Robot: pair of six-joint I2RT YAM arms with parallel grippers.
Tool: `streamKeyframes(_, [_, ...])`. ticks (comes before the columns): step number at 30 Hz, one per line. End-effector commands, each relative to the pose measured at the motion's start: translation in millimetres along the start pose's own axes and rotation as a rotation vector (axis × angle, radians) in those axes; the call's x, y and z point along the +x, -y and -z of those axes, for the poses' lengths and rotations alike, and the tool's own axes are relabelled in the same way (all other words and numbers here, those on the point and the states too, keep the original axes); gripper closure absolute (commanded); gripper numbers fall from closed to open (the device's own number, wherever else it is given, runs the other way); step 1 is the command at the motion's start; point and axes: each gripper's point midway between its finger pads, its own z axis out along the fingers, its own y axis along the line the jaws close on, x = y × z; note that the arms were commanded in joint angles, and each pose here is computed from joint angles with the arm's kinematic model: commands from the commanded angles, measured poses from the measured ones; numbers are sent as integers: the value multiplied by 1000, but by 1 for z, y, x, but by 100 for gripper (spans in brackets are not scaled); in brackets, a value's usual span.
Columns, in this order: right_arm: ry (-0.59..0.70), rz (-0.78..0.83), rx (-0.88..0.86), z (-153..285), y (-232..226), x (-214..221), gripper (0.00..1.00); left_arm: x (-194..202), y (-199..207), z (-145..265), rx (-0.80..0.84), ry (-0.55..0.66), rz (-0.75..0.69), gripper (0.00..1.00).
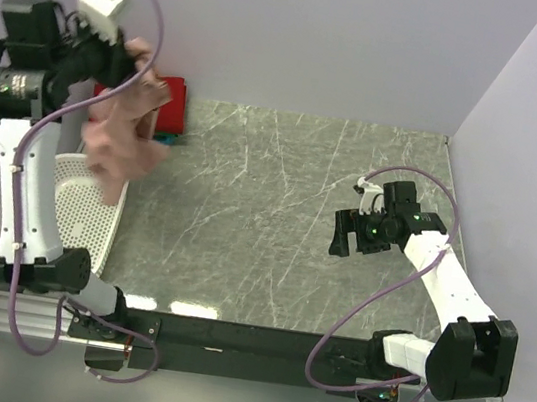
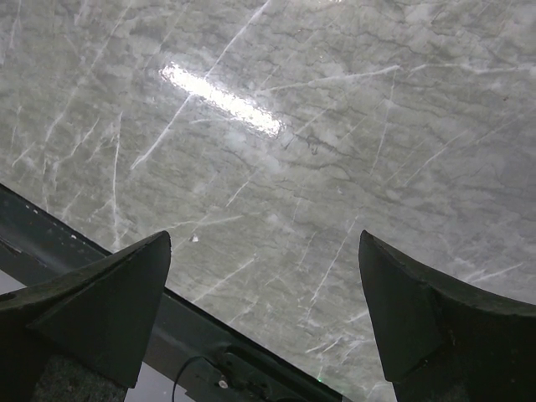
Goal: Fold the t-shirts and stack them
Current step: Move the tshirt to the center of the board
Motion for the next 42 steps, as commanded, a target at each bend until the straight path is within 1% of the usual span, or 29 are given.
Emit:
streamKeyframes(1, [82,-3,27,14,4,-21,1,-65,50,-13,152,166,36,100])
streamKeyframes(2, [87,-7,35,15,6,-23,1,-78,81,-19,232,195,20,100])
streamKeyframes(4, [101,-26,43,17,11,-25,1,-93,110,-22,302,237,2,100])
streamKeyframes(5, [108,-31,41,18,12,-26,1,-108,138,-21,365,286,-8,100])
streamKeyframes(7, [124,-58,52,21,18,-28,0,-124,162,-20,430,335,6,100])
streamKeyframes(8, [133,-65,56,23,20,-29,0,-144,179,-10,480,404,-6,100])
streamKeyframes(10, [142,-83,60,24,24,-30,0,-164,206,1,570,468,23,100])
streamKeyframes(11, [147,-99,66,26,28,-29,0,-173,212,8,596,503,28,100])
streamKeyframes(12, [150,-110,68,26,30,-29,0,-191,218,21,635,588,12,100])
streamKeyframes(15, [170,-144,89,31,41,-30,0,-196,234,26,738,621,54,100])
streamKeyframes(16, [173,-151,94,32,43,-30,0,-190,237,23,759,599,68,100])
streamKeyframes(18, [186,-173,106,37,50,-30,0,-158,244,-6,776,489,98,99])
streamKeyframes(19, [189,-169,109,39,52,-30,0,-143,248,-5,796,456,83,98])
streamKeyframes(20, [201,-167,115,44,54,-31,0,-106,254,-28,808,351,104,93])
streamKeyframes(21, [200,-170,126,48,59,-28,0,-90,253,-23,808,323,94,82])
streamKeyframes(22, [202,-165,121,50,60,-27,0,-66,245,-36,755,265,101,77])
streamKeyframes(23, [191,-163,122,54,60,-23,0,-16,241,-59,723,137,152,67])
streamKeyframes(24, [186,-136,132,57,64,-20,0,5,231,-61,684,96,176,36])
streamKeyframes(25, [176,-121,135,59,64,-17,0,42,205,-76,590,10,204,25])
streamKeyframes(26, [167,-103,143,61,66,-15,0,94,196,-86,559,-106,240,20])
streamKeyframes(27, [149,-79,132,62,65,-11,0,117,184,-88,529,-155,257,1])
streamKeyframes(28, [138,-56,119,65,64,-13,0,156,162,-89,488,-222,268,1])
streamKeyframes(31, [94,-7,93,66,63,-11,0,192,149,-79,481,-263,234,1])
streamKeyframes(35, [-14,-11,4,56,57,-6,3,215,182,-65,615,-307,159,1])
streamKeyframes(36, [-59,-15,-23,54,53,1,7,222,190,-64,644,-327,133,5])
streamKeyframes(38, [-136,-25,-42,41,51,10,10,234,214,-62,700,-363,83,8])
streamKeyframes(39, [-161,-31,-3,36,58,12,11,238,218,-68,689,-363,59,8])
streamKeyframes(40, [-192,-47,5,28,61,18,12,246,234,-67,718,-381,33,9])
streamKeyframes(42, [-206,-67,40,17,66,17,12,251,245,-78,708,-378,17,8])
